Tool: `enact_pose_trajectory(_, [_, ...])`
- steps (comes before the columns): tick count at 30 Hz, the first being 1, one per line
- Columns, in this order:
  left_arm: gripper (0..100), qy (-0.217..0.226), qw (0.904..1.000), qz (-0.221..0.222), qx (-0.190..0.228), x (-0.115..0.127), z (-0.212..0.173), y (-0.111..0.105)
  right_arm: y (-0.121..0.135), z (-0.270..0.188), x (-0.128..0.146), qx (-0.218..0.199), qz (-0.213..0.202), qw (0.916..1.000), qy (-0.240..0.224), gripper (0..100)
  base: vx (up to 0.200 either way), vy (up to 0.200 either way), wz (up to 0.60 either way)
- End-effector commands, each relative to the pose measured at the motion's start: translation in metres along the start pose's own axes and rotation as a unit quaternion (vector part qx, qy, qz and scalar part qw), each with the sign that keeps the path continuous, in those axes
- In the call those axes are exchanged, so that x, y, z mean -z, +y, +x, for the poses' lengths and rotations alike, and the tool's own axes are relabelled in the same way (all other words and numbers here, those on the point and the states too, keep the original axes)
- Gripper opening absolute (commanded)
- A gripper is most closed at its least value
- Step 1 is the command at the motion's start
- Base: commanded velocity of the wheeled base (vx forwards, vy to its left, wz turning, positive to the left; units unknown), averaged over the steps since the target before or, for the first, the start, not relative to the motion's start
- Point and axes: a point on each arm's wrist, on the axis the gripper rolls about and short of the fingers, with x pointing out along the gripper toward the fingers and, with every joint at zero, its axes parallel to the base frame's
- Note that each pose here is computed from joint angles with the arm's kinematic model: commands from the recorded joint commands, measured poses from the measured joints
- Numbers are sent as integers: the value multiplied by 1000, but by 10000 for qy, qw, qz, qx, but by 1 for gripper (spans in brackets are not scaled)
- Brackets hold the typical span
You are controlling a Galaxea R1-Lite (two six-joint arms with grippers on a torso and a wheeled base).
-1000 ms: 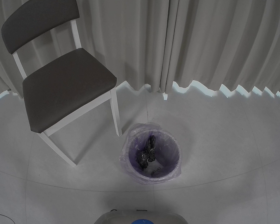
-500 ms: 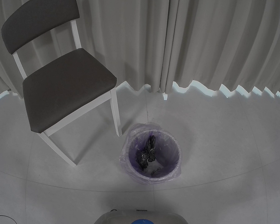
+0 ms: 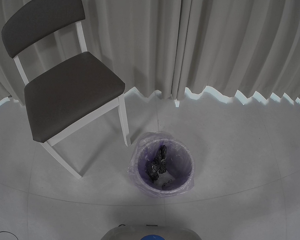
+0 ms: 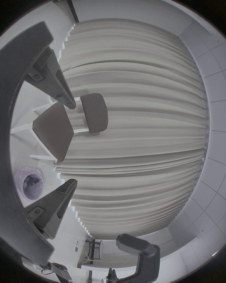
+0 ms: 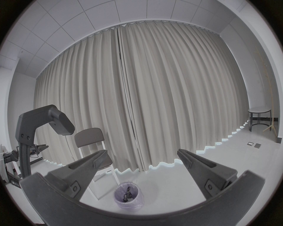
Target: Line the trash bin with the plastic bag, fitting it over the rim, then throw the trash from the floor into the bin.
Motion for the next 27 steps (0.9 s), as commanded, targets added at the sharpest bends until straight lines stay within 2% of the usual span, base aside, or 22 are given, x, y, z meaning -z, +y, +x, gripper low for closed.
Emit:
enact_pose_trajectory(1, [100, -147, 9999, 56, 23, 18, -17, -5, 0, -5, 1, -17, -38, 10000, -80, 100, 0, 0, 0])
enact_pose_trajectory(4, [100, -75, 9998, -163, 83, 25, -19, -5, 0, -4, 2, -21, -51, 10000, -56, 100, 0, 0, 0])
enact_pose_trajectory(5, [100, 13, 9994, -316, 154, 27, -19, -4, 0, -4, 3, -15, -49, 10000, -26, 100, 0, 0, 0])
enact_pose_trajectory(9, [100, 334, 9982, -472, 136, 35, -20, -4, 0, -3, 5, -6, -45, 10000, 19, 100, 0, 0, 0])
enact_pose_trajectory(13, [100, 867, 9952, -461, 18, 68, -19, -5, -2, 2, 11, 20, -71, 9998, 161, 100, 0, 0, 0])
enact_pose_trajectory(14, [100, 875, 9951, -454, 11, 69, -18, -5, -2, 2, 11, 22, -70, 9998, 169, 100, 0, 0, 0])
enact_pose_trajectory(16, [100, 888, 9949, -355, -326, 86, -13, -3, -4, 8, 19, 60, -147, 9993, 348, 100, 0, 0, 0])
enact_pose_trajectory(18, [100, 845, 9947, -323, -486, 101, -9, -3, -6, 13, 26, 73, -212, 9986, 486, 100, 0, 0, 0])
enact_pose_trajectory(21, [100, 655, 9959, -315, -542, 125, -5, -3, -9, 22, 37, 21, -303, 9975, 632, 100, 0, 0, 0])
enact_pose_trajectory(23, [100, 540, 9963, -305, -597, 132, -4, -3, -11, 31, 45, 5, -373, 9974, 611, 100, 0, 0, 0])
enact_pose_trajectory(27, [100, 886, 9926, -307, -776, 139, -6, -2, -14, 45, 55, -45, -505, 9981, 355, 100, 0, 0, 0])
